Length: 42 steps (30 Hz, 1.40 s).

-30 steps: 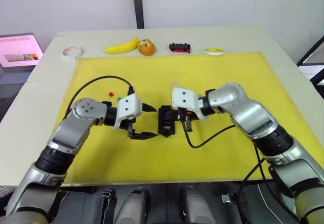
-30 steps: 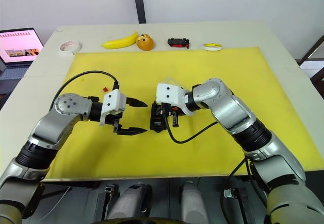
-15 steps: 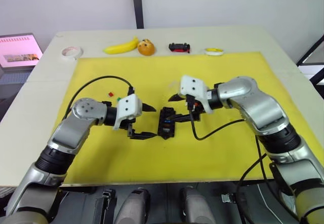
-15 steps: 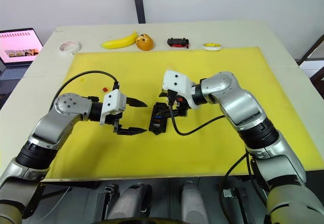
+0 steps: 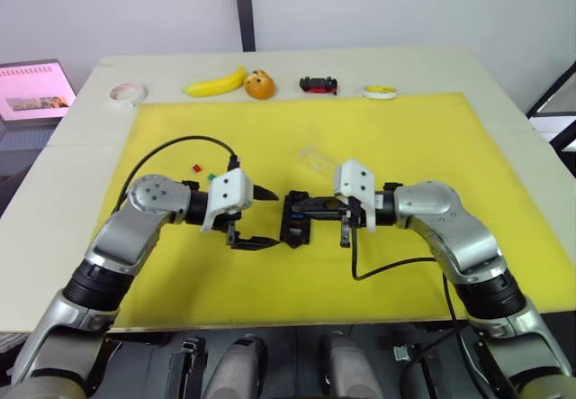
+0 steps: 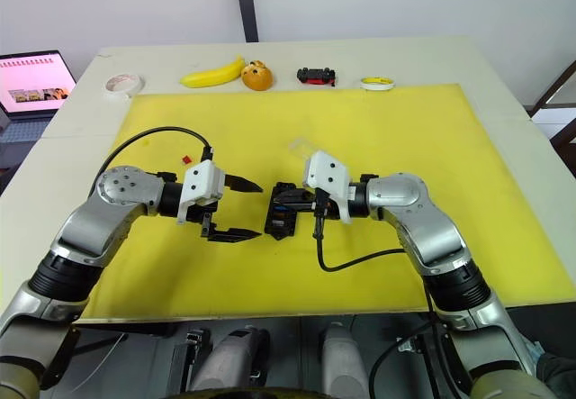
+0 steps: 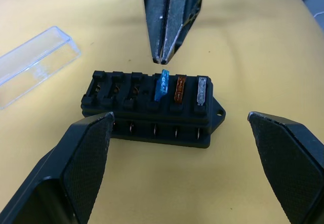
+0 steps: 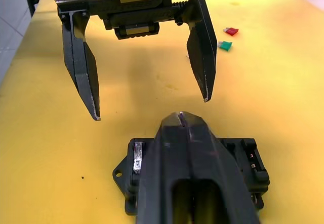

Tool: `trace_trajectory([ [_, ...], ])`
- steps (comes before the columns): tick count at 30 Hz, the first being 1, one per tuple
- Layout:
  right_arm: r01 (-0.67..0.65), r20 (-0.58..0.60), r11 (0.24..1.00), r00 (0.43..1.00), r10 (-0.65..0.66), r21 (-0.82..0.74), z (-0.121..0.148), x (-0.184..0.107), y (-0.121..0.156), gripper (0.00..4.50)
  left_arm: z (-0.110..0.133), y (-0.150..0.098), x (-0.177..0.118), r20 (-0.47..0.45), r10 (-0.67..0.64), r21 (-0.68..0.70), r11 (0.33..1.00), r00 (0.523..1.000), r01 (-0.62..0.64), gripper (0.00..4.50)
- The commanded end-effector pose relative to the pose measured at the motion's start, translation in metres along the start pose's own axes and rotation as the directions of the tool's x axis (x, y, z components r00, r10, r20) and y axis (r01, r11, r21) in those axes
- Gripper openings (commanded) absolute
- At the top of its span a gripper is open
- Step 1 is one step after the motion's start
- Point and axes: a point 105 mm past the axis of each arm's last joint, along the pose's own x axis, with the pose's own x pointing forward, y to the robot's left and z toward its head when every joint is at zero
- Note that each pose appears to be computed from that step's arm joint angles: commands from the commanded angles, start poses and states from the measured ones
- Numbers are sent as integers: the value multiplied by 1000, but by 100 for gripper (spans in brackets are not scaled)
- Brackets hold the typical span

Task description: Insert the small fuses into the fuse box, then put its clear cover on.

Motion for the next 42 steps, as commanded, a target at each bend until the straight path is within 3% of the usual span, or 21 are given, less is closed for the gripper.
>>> trace_trajectory([
  [1,17,33,998,999,-15,-52,8,1,0,3,11,3,-3,22,7,49,999,1000,-9,450],
  [29,48,-57,997,997,-51,-52,-10,7,-8,3,13,5,-2,25,17,58,998,1000,-18,450],
  [42,25,-114,999,993,-28,-28,-23,10,1,3,15,9,-2,27,27,61,998,999,-28,450],
])
